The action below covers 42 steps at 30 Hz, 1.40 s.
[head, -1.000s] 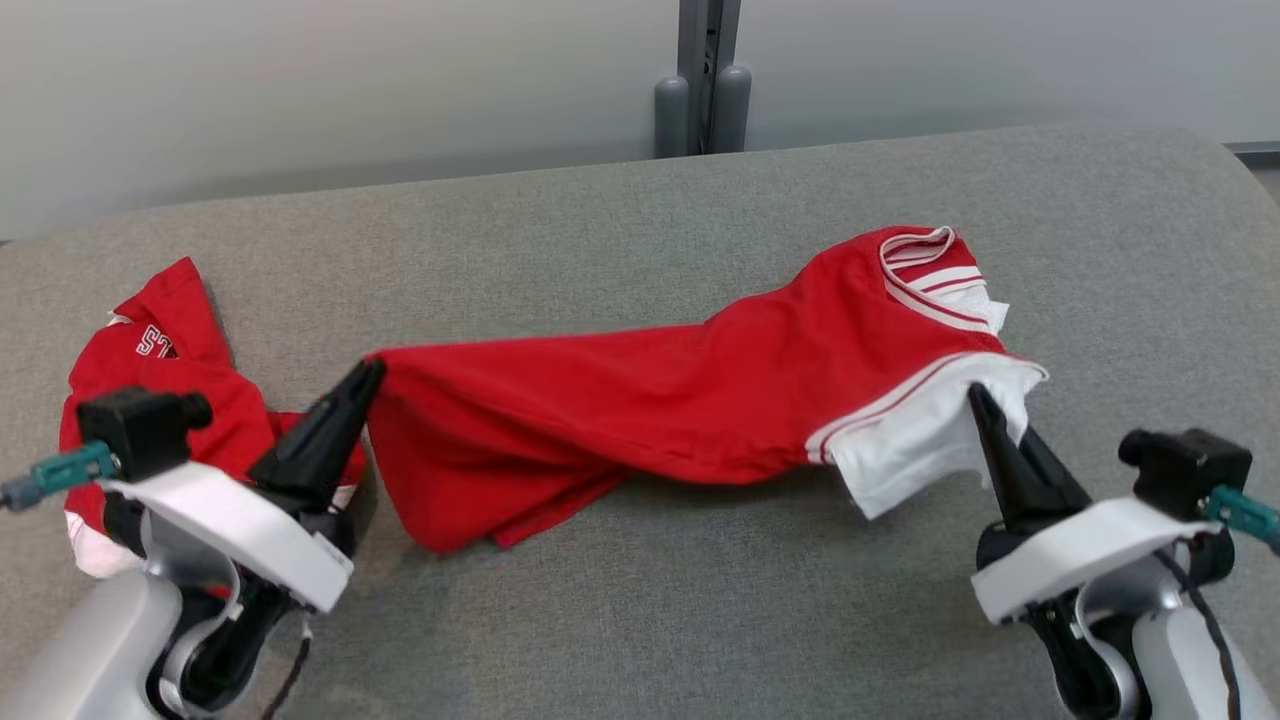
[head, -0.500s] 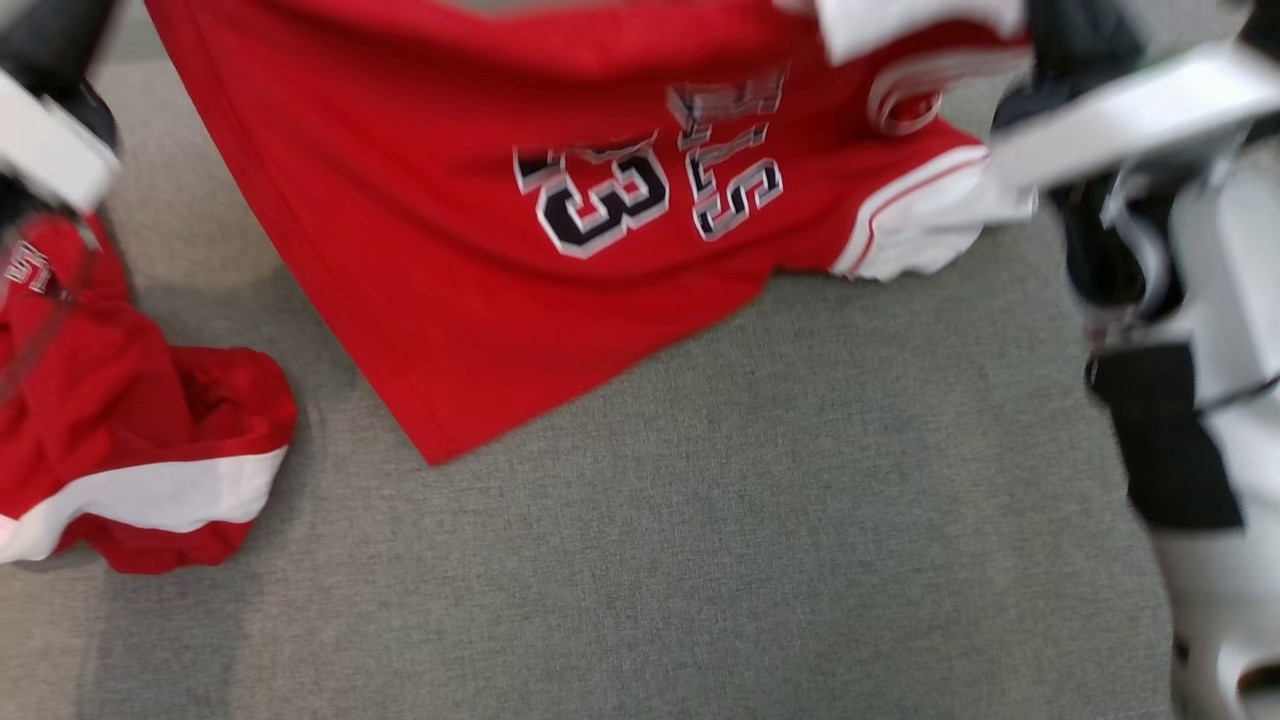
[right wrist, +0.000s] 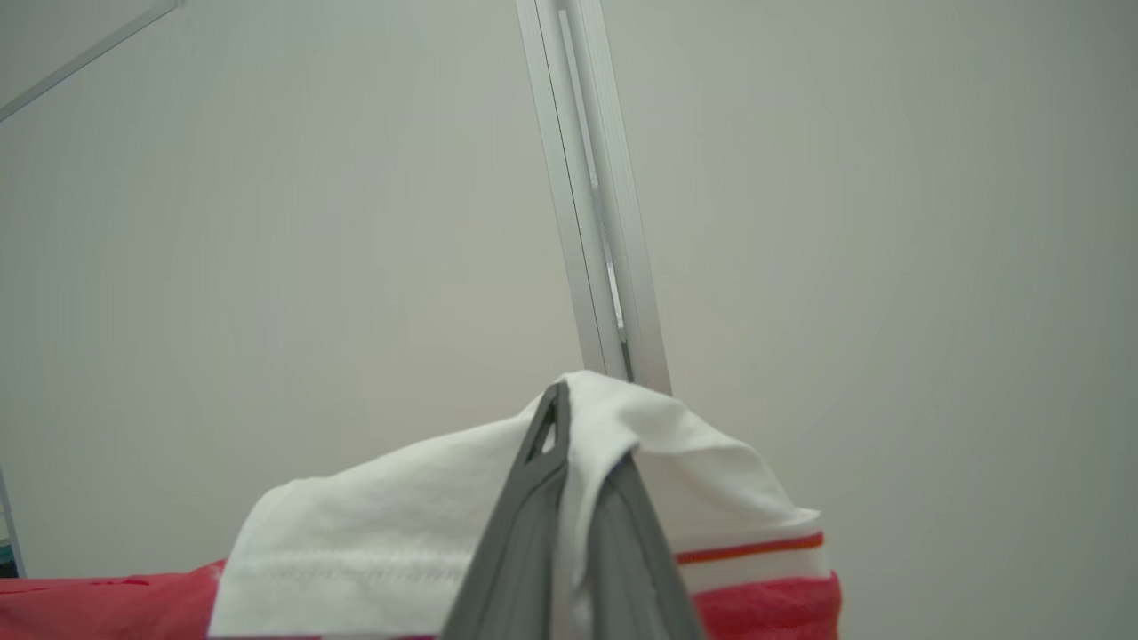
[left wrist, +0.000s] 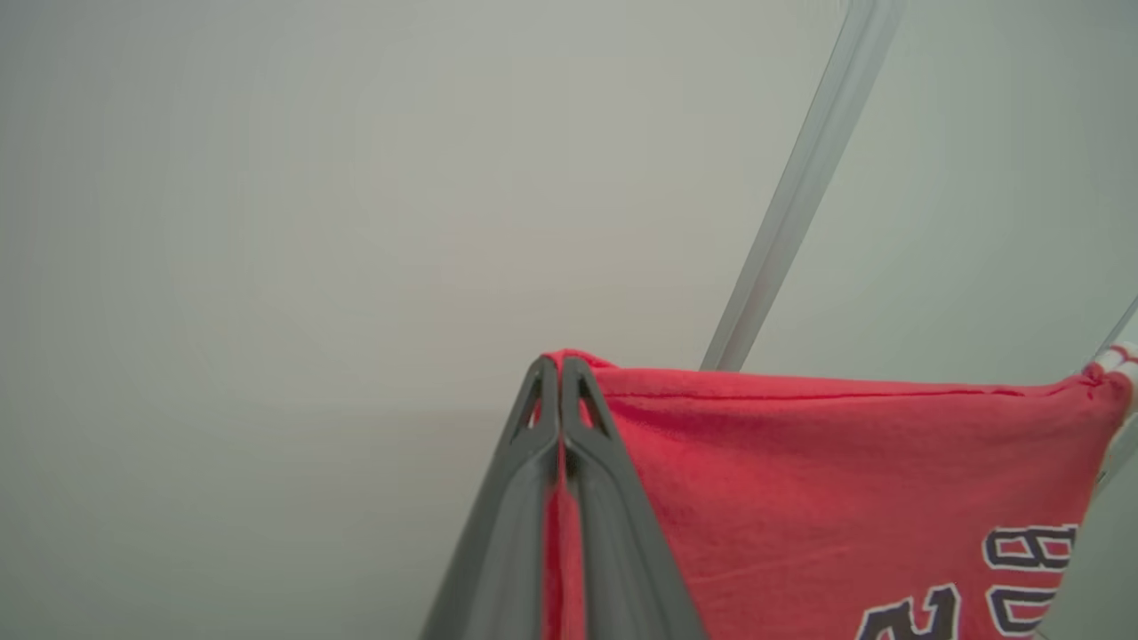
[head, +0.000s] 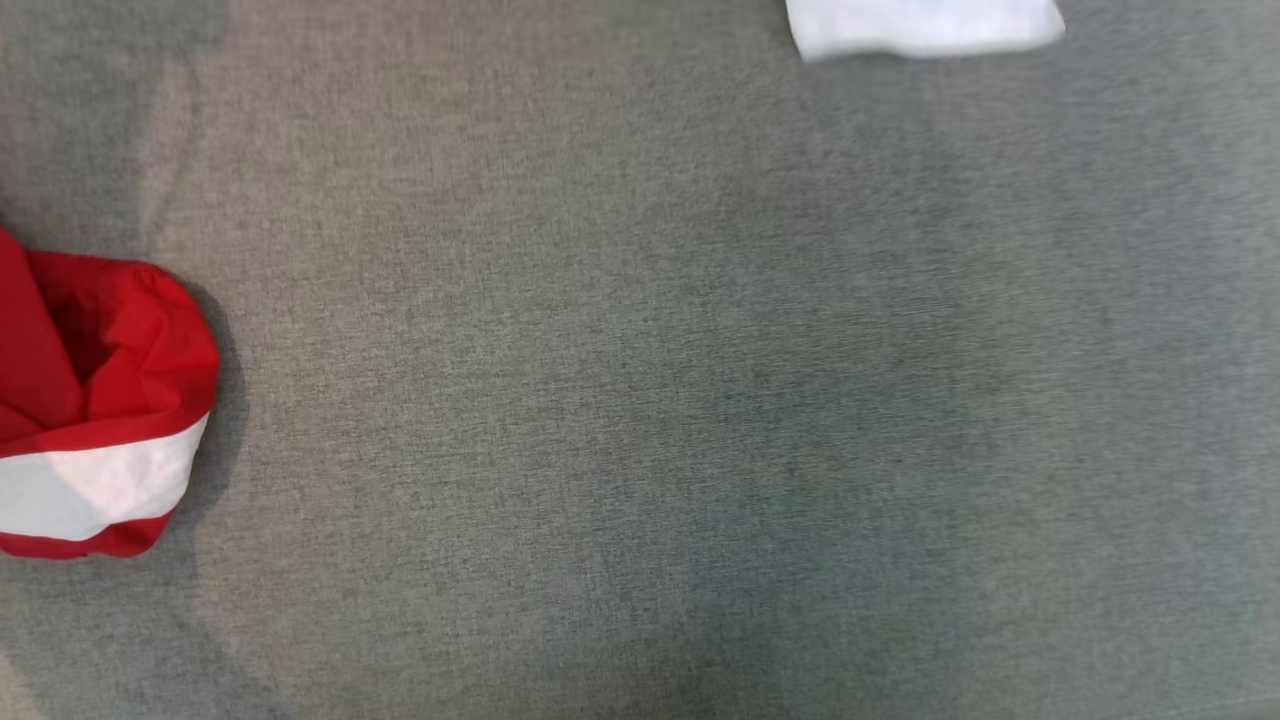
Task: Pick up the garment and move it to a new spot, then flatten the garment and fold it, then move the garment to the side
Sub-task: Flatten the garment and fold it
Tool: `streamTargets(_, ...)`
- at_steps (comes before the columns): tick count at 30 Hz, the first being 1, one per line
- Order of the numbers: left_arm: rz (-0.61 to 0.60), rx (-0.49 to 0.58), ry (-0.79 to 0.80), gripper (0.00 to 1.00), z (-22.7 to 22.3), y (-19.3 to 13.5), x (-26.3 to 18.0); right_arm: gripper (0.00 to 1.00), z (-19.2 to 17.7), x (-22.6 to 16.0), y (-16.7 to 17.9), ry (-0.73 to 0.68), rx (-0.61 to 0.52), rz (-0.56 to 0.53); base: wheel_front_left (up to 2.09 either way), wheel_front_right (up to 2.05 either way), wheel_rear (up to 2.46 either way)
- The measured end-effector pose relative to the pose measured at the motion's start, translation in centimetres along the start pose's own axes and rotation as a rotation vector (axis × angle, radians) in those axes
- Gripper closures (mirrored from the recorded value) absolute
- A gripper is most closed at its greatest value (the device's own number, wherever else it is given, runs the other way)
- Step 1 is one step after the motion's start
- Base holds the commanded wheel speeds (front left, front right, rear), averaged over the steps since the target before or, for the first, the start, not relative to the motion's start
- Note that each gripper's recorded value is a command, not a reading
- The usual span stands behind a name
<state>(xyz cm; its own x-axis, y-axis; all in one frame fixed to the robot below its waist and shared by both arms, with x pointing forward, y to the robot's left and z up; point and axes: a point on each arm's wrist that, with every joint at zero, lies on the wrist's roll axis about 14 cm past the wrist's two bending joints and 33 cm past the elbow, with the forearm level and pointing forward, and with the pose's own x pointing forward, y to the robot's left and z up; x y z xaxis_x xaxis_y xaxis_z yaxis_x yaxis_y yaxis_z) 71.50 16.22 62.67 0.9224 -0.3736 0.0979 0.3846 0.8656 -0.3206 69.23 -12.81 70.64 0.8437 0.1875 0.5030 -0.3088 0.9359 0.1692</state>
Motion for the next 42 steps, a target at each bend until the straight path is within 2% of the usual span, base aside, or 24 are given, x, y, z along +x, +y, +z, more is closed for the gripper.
streamTargets(5, 0.018, 0.013, -0.099, 1.00, 2.3, 1.0, 1.5, 1.00, 0.7, 2.5, -0.1, -0.058, 0.015, -0.006, 0.00, 0.00, 0.00)
streamTargets(9, 0.019, 0.006, -0.103, 1.00, 2.5, 1.3, 2.2, 1.00, 2.4, 3.7, -0.2, -0.132, 0.031, -0.011, 0.00, 0.00, 0.00)
streamTargets(13, 0.036, 0.006, -0.015, 1.00, -0.4, 2.1, 2.4, 1.00, 0.2, 3.6, 0.1, -0.094, 0.035, -0.005, 0.00, 0.00, 0.00)
streamTargets(18, 0.050, 0.040, 0.174, 1.00, -6.6, 3.1, 1.5, 1.00, -4.3, 2.3, 0.6, 0.019, 0.010, 0.017, 0.00, 0.00, 0.00)
streamTargets(22, 0.045, 0.037, 0.274, 1.00, -9.7, 2.9, -0.1, 1.00, -7.5, 0.1, 1.5, 0.120, 0.015, 0.039, 0.00, 0.00, 0.00)
streamTargets(29, 0.014, 0.022, 0.419, 1.00, -13.1, 1.1, -4.3, 1.00, -9.9, -5.1, 3.1, 0.274, 0.050, 0.079, 0.00, 0.00, 0.00)
streamTargets(33, 0.009, -0.023, 0.485, 1.00, -13.8, -0.3, -7.3, 1.00, -9.7, -8.9, 3.0, 0.366, 0.073, 0.084, 0.00, 0.00, 0.00)
streamTargets(37, -0.030, -0.072, 0.582, 1.00, -15.3, -3.1, -10.9, 1.00, -9.2, -13.3, 1.6, 0.476, 0.080, 0.058, 0.00, 0.00, 0.00)
streamTargets(42, -0.044, -0.106, 0.660, 1.00, -16.1, -5.4, -15.7, 1.00, -8.3, -19.4, 1.2, 0.622, 0.137, 0.033, 0.00, 0.00, 0.00)
